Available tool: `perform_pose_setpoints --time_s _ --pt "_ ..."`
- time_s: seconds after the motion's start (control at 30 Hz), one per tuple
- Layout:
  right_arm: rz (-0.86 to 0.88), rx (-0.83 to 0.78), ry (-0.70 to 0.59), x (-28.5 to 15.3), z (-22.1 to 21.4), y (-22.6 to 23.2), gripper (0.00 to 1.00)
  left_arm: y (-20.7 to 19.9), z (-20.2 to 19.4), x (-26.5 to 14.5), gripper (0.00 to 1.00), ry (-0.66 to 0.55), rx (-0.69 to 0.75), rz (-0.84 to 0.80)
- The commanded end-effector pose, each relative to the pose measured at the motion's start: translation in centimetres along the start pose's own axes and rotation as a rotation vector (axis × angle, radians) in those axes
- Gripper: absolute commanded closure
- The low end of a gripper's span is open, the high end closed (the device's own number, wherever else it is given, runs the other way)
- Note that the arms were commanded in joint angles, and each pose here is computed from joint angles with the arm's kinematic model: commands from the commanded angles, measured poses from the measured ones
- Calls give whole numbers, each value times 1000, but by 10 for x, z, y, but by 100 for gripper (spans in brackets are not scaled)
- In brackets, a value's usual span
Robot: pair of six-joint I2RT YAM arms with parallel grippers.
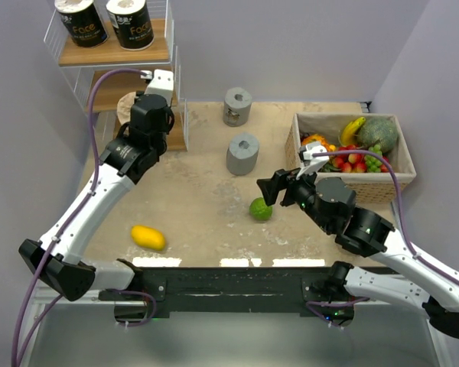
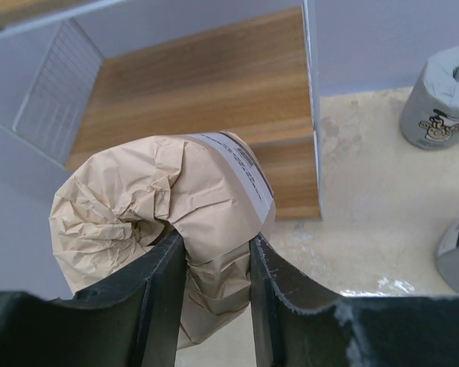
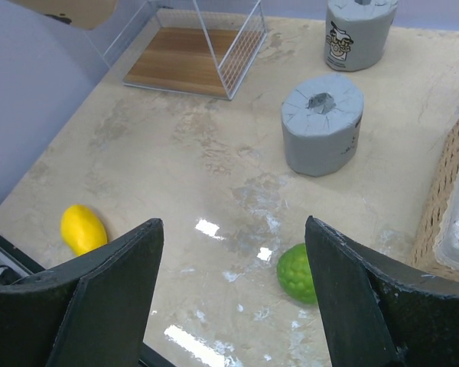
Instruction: Place and organize the paper towels onto the shelf
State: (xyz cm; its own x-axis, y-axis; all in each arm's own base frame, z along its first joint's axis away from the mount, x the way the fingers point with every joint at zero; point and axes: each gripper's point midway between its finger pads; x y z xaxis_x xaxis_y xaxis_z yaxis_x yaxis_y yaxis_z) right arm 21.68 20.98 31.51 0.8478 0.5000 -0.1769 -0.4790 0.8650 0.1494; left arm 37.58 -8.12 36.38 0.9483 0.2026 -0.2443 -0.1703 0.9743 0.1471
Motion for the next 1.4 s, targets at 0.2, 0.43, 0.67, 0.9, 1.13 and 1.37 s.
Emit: perform_pose_setpoints --time_s 0.2,0.43,0.67,0.9,1.13,1.37 --pt "-1 32 -98 -14 40 -2 21 4 50 17 60 -195 72 13" --pt "10 44 -96 -13 36 0 22 7 8 22 60 -125 54 11" --pt "18 37 -83 -11 28 1 21 -4 -46 30 61 -13 28 -29" --pt "28 43 -113 -18 33 -1 21 21 -97 51 62 -10 75 79" --pt "28 51 -150 -30 38 -7 21 17 -113 71 63 -42 141 41" --pt "-34 25 -172 -48 47 -27 21 26 -137 104 62 5 151 73"
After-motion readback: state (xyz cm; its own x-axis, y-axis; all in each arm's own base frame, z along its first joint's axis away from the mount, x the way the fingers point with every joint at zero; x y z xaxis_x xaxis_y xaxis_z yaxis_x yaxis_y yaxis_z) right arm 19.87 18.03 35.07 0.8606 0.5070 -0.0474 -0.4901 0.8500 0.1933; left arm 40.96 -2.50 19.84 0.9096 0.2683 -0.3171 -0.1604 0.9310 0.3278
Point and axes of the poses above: each gripper's point midway between its finger pads, its own x axis out along the fingers, its own y axis along the line the jaws close on, z = x × y, and after that the axes turned 7 degrees about -x, right-handed
